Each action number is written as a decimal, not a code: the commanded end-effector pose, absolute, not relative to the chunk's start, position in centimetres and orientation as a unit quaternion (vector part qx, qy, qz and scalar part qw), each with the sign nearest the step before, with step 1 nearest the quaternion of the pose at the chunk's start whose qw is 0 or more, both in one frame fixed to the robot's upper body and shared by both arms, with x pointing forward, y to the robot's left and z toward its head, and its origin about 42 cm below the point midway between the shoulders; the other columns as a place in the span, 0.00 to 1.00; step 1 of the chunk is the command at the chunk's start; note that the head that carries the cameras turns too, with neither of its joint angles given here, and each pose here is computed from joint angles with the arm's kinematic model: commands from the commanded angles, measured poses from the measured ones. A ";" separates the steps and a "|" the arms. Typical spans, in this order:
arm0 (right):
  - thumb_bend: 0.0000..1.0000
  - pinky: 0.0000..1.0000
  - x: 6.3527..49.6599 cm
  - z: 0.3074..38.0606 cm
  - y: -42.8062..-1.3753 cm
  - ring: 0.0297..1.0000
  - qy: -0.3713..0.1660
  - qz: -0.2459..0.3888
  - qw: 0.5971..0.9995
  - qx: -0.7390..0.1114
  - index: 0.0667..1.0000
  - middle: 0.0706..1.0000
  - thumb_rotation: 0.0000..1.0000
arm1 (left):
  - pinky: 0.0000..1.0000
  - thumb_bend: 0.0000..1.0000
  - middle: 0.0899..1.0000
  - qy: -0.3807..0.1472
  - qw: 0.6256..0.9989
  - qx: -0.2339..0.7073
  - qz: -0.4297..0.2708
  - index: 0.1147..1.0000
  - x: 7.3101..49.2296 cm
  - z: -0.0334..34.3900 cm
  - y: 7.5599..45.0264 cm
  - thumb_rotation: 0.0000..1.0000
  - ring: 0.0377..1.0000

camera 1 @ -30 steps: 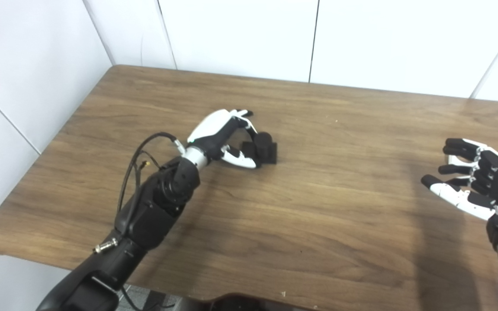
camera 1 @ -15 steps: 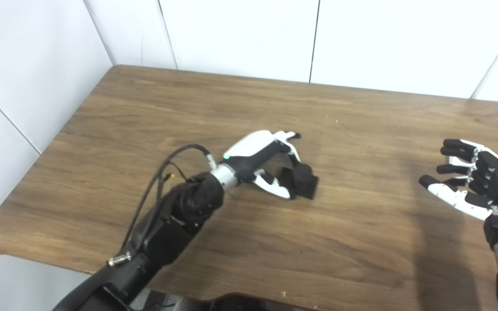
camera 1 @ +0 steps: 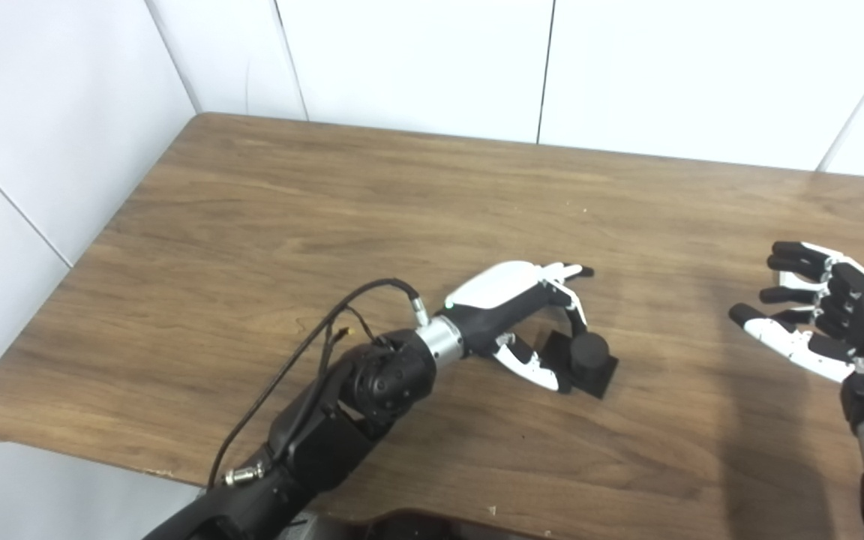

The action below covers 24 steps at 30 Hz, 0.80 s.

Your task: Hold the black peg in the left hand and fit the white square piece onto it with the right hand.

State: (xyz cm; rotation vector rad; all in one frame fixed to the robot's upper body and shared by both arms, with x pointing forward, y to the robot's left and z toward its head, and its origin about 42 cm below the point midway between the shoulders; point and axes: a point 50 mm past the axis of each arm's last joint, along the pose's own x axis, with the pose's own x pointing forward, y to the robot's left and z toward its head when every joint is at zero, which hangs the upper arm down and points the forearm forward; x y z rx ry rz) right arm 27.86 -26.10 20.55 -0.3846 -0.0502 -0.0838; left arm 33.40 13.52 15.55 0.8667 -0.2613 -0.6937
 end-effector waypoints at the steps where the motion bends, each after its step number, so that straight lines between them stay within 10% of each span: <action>1: 0.54 0.50 28.3 21.9 -26.0 0.62 -0.061 -0.037 0.981 -0.178 0.70 0.73 0.00 | 0.99 0.52 0.99 -0.135 0.834 0.415 -0.337 0.42 33.2 15.6 13.2 0.08 1.00; 24: 0.57 0.49 29.9 21.1 -23.5 0.60 -0.083 -0.033 0.977 -0.196 0.67 0.69 0.03 | 0.95 0.52 0.97 -0.119 0.837 0.407 -0.345 0.42 32.0 15.1 17.8 0.06 1.00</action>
